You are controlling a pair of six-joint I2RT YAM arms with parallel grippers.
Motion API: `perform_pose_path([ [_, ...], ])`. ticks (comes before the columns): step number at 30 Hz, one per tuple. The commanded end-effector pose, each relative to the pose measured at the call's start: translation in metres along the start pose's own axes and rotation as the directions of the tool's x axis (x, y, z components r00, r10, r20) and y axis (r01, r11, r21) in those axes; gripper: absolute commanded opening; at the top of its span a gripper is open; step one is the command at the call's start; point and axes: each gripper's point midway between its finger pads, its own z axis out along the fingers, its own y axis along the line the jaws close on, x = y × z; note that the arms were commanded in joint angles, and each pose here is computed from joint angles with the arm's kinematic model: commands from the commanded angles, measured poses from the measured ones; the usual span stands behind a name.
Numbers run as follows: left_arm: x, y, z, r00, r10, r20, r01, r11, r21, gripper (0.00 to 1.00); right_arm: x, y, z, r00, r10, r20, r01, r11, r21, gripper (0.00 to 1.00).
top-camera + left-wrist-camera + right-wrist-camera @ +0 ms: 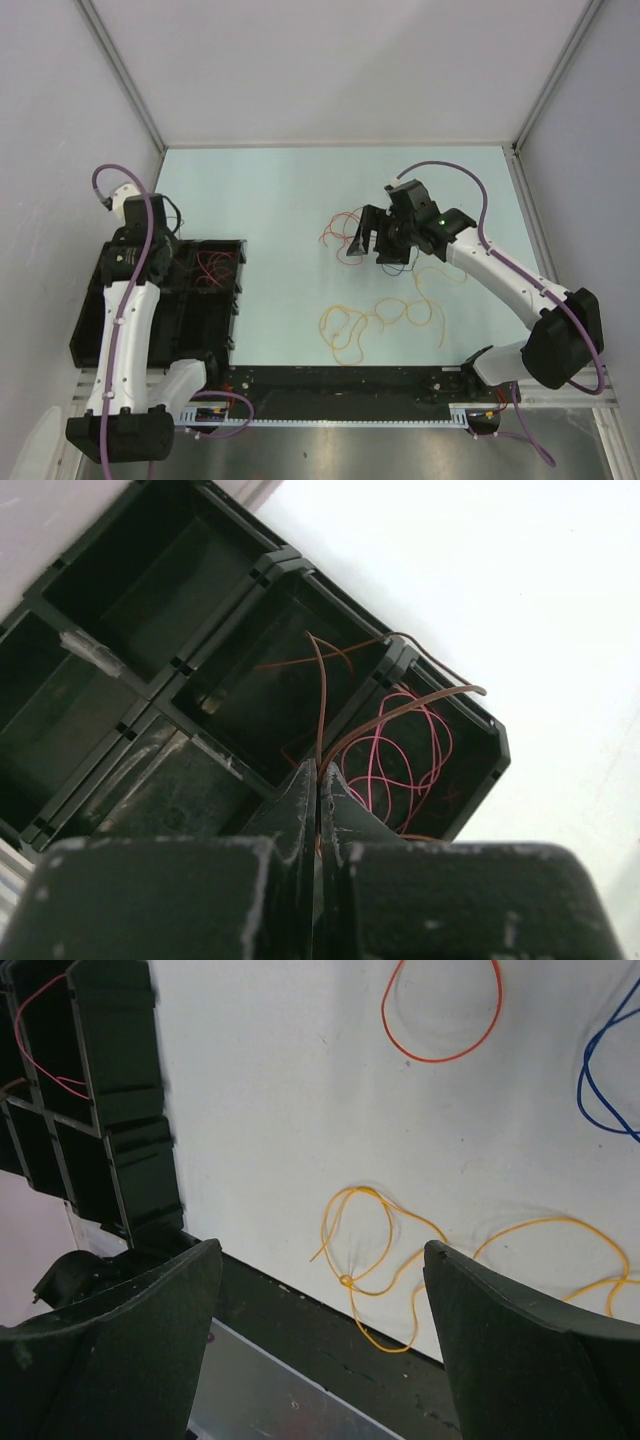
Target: Untangle the cables
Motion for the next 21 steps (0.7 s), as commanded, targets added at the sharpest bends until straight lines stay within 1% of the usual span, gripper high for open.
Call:
perform_pose_path([
  [1, -0.015, 0.011, 0.001, 0.999, -0.006, 0.054, 0.010, 0.998, -0.059, 0.00, 0.008, 0.001, -0.012, 1.000, -0.013, 0.001, 0.013, 1.000, -0.010, 0.87],
  [5, -0.019, 0.022, 0.010, 0.999, 0.012, 0.047, -0.008, 0.996, -0.089, 0.00, 0.011, -0.003, -0.015, 1.000, -0.011, 0.000, 0.011, 1.000, 0.001, 0.87],
  [10, -0.028, 0.038, 0.020, 0.998, -0.003, 0.055, 0.010, 0.992, -0.130, 0.00, 0.013, -0.004, -0.014, 1.000, 0.001, -0.006, -0.001, 1.000, 0.003, 0.87],
  [18, -0.031, 0.041, 0.030, 0.999, 0.004, 0.043, 0.003, 0.987, -0.163, 0.00, 0.017, -0.003, -0.009, 1.000, -0.005, -0.016, 0.005, 1.000, -0.004, 0.86],
  [21, -0.026, 0.038, 0.041, 1.000, -0.001, 0.030, 0.006, 0.987, -0.159, 0.00, 0.016, -0.003, -0.011, 1.000, -0.022, -0.009, 0.022, 1.000, -0.006, 0.86],
])
